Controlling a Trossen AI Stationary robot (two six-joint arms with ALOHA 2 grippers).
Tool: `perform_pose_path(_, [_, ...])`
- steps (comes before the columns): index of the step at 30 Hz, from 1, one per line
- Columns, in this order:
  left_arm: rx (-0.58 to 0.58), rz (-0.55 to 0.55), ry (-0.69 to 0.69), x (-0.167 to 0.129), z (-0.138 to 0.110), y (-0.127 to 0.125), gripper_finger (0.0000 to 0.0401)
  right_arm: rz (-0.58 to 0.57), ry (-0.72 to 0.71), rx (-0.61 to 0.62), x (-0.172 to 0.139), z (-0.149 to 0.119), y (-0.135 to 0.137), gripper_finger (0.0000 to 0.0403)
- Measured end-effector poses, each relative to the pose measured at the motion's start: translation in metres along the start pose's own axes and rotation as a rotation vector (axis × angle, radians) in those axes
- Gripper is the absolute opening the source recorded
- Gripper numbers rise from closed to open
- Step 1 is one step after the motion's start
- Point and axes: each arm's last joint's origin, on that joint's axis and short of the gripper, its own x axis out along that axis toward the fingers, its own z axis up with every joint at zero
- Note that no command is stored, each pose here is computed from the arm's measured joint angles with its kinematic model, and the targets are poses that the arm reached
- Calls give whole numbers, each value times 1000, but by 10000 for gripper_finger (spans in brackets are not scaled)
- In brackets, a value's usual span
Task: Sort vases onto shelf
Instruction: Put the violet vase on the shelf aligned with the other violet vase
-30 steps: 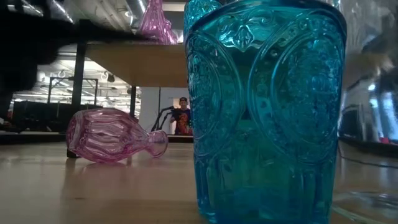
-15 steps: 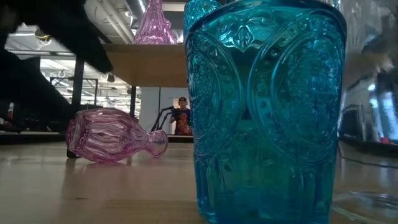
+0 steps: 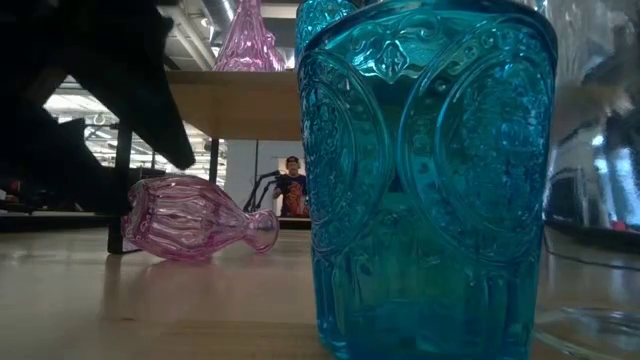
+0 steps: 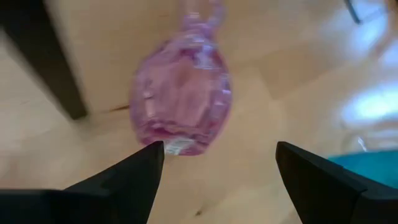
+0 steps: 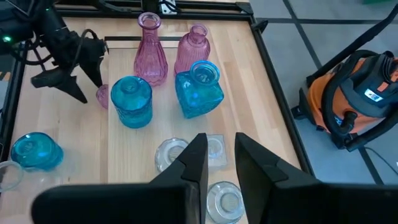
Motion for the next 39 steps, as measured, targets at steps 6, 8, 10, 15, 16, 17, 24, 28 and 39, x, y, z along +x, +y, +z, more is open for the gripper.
perform_pose_path(6, [-99, 76, -5, 0, 3, 8, 304, 0, 0, 9, 0, 0, 0, 62])
perform_pose_path(8, [-130, 86, -16, -2, 4, 10, 304, 0, 0, 22, 0, 0, 0, 62])
perform_pose_path(10, [-165, 93, -46, -3, 6, 11, 304, 0, 0, 27, 0, 0, 0, 62])
perform_pose_path(15, [-207, 82, -113, -2, 10, 12, 304, 6, 1, 28, 0, 0, 0, 62])
perform_pose_path(16, [-212, 81, -124, -1, 11, 12, 304, 10, 2, 29, 0, 0, 0, 62])
perform_pose_path(17, [-216, 82, -134, 0, 13, 12, 304, 10, 2, 28, 0, 0, 0, 62])
perform_pose_path(24, [-218, 98, -157, 12, 19, 10, 304, 20, 4, 28, 0, 0, 1, 62])
perform_pose_path(28, [-209, 76, -158, 22, 14, 8, 304, 46, 9, 27, 0, 0, 1, 62])
perform_pose_path(39, [-205, 24, -115, 40, -8, 5, 305, 60, 12, 26, 0, 0, 2, 62])
